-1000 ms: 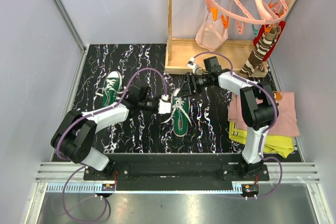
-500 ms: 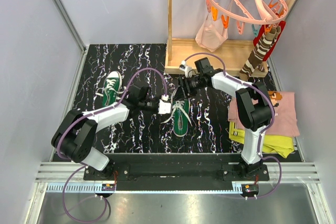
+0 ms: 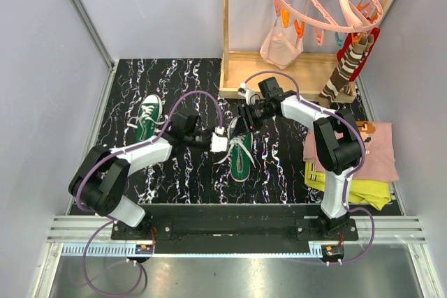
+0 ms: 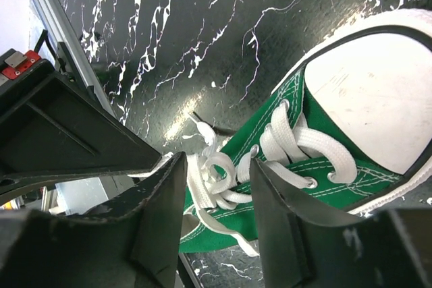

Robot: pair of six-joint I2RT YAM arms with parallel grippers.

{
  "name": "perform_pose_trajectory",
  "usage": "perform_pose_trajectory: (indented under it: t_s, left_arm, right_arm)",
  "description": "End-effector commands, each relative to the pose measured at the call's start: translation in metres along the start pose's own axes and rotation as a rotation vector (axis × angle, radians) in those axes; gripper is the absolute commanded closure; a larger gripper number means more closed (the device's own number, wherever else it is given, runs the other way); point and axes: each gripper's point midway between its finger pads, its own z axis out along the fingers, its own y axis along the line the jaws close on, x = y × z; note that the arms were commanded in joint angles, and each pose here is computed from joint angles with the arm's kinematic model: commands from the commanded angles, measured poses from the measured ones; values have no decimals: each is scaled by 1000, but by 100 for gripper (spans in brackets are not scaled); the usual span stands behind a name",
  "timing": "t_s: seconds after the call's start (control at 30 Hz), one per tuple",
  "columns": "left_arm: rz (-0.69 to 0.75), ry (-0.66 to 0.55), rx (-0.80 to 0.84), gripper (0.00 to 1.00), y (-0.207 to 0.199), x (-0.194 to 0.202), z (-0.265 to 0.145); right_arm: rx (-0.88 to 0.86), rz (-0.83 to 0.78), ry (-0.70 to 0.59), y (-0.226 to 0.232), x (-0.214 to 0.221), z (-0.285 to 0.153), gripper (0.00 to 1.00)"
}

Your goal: Tie the shoes

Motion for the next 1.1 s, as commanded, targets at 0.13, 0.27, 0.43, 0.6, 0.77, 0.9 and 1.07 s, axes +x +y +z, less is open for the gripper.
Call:
perform_pose_trajectory:
  t_s: [0.13, 0.27, 0.43, 0.6, 0.77, 0.9, 1.07]
  left_arm:
    - [57, -45, -16, 100, 13, -12, 1]
    - [53, -44, -15, 100, 13, -12, 1]
    - [51, -45, -18, 100, 12, -13, -1]
    - [24, -43, -31, 100, 14, -18, -4]
    - [-153, -23, -31, 100, 14, -20, -7]
    - [-334, -29, -40, 100, 18, -28, -7]
    - [-558, -12, -73, 100, 25, -28, -5]
  right_arm:
    - [1, -51, -23, 10, -16, -3, 62]
    - [4, -43, -24, 9, -17, -2, 66]
    - [7, -37, -29, 10, -20, -3, 94]
    - [27, -38, -45, 17, -14, -17, 100]
    - [47, -13, -47, 13, 8, -33, 100]
    - [66, 7, -55, 5, 17, -42, 100]
    - [88, -4, -62, -1, 18, -45, 100]
